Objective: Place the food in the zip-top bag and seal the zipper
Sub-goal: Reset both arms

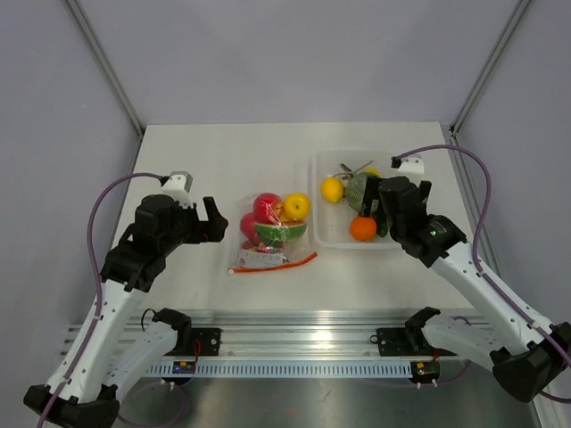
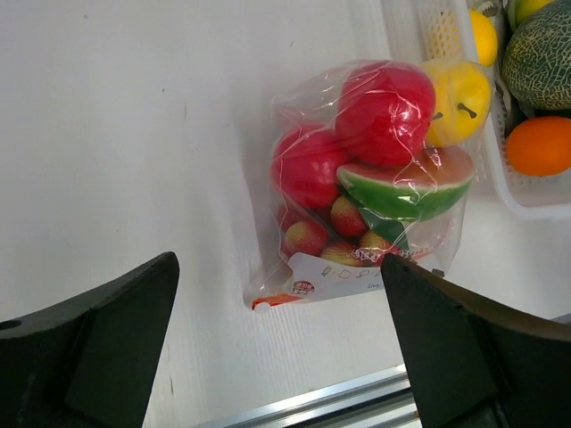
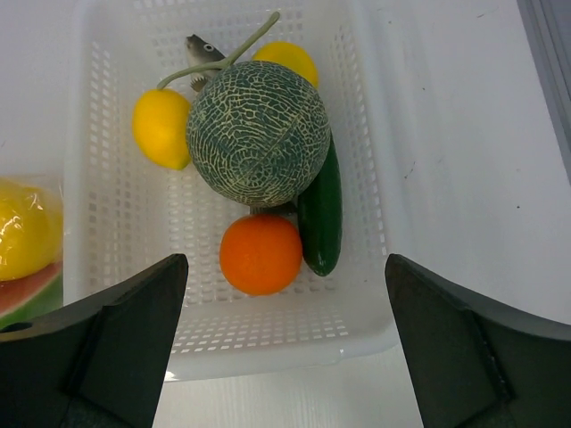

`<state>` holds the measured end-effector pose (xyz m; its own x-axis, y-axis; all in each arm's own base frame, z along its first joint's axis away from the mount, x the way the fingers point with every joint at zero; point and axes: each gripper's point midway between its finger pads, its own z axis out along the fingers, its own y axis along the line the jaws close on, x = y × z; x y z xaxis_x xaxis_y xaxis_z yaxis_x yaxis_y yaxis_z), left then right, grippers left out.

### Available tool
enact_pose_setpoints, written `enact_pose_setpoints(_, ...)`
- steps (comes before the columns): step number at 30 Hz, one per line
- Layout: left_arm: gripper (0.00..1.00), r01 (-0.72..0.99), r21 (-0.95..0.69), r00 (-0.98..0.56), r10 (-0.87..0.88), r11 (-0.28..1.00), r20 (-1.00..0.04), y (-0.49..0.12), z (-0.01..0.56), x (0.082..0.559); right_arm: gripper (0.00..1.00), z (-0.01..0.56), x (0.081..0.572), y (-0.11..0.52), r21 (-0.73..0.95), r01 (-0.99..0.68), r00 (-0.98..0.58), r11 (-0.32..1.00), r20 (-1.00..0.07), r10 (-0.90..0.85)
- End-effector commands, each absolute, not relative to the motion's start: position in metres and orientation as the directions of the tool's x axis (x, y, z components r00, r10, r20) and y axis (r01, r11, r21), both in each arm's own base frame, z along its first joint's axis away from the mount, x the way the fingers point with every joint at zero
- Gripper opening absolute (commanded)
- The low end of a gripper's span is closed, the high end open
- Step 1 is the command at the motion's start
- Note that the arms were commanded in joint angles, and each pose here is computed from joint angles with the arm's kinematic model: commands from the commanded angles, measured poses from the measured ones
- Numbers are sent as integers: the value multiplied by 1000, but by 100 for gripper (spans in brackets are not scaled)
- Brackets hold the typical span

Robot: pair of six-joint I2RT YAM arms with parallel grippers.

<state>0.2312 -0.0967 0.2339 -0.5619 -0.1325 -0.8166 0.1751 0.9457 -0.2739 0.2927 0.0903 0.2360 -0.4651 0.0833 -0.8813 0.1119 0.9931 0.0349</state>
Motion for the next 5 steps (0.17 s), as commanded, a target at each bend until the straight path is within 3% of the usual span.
enact_pose_setpoints(1,99,178,-273,-540,-138,945,-830,-98,236,237,99,242,287,74,43,191,-429,981,-895,122)
enact_pose_setpoints(5,99,186,-274,-542,-135,944,-830,-100,236,239,99,241,285,68,57,241,-417,969,-896,156)
